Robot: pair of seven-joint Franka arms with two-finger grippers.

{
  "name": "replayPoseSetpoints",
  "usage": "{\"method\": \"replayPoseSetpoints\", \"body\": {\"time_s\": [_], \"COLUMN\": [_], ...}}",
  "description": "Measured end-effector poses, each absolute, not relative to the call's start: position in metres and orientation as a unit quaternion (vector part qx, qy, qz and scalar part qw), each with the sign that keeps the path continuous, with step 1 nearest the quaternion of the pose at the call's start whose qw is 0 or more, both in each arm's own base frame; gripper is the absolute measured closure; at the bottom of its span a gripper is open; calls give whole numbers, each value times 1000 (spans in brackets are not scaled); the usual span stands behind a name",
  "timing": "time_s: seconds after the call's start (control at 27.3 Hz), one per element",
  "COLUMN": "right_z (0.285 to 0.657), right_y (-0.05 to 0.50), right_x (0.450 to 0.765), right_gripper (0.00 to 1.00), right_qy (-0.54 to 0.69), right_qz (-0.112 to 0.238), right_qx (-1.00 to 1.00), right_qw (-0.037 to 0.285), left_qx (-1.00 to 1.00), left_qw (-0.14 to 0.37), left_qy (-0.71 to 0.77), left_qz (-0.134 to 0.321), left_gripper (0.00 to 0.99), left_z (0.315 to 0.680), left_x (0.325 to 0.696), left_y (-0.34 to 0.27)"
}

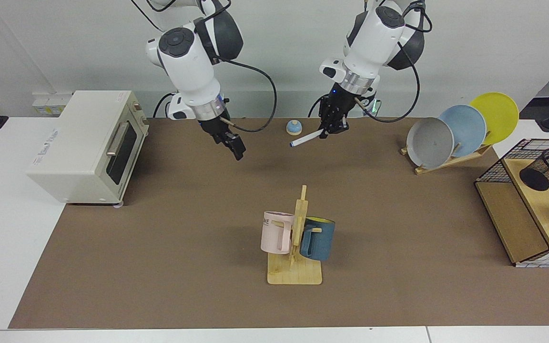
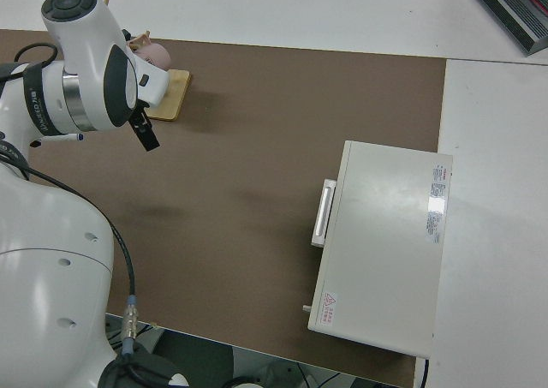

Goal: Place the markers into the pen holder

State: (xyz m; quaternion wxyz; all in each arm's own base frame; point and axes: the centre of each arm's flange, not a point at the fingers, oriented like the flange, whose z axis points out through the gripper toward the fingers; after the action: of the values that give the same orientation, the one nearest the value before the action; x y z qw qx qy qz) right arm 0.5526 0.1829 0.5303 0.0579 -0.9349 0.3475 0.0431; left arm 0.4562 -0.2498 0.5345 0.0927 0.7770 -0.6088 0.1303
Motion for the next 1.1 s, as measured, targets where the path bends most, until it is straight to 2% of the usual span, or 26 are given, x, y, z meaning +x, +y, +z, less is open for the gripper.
{"method": "replayPoseSetpoints", "body": {"time_s": [0.18, 0.48, 0.62, 0.84, 1.1], "right_z": [541, 561, 565, 573, 602], "right_y": [139, 74, 64, 60, 49], "right_x": [553, 553, 552, 550, 550], "right_gripper": [0, 0, 0, 0, 0], "right_qy": [230, 82, 64, 57, 67], "right_qz": [31, 13, 11, 12, 3], "right_qx": [-972, -996, -998, -998, -998], "right_qw": [29, 21, 16, -12, -12], "left_qx": [776, 775, 781, 784, 782], "left_qw": [86, 60, 46, -6, -72], "left_qy": [-611, -620, -616, -619, -619], "left_qz": [128, 106, 89, 50, -4], "left_gripper": [828, 828, 828, 828, 828], "left_z": [534, 530, 527, 525, 534], "left_x": [457, 459, 463, 472, 482], "left_y": [-248, -238, -223, -191, -151]}}
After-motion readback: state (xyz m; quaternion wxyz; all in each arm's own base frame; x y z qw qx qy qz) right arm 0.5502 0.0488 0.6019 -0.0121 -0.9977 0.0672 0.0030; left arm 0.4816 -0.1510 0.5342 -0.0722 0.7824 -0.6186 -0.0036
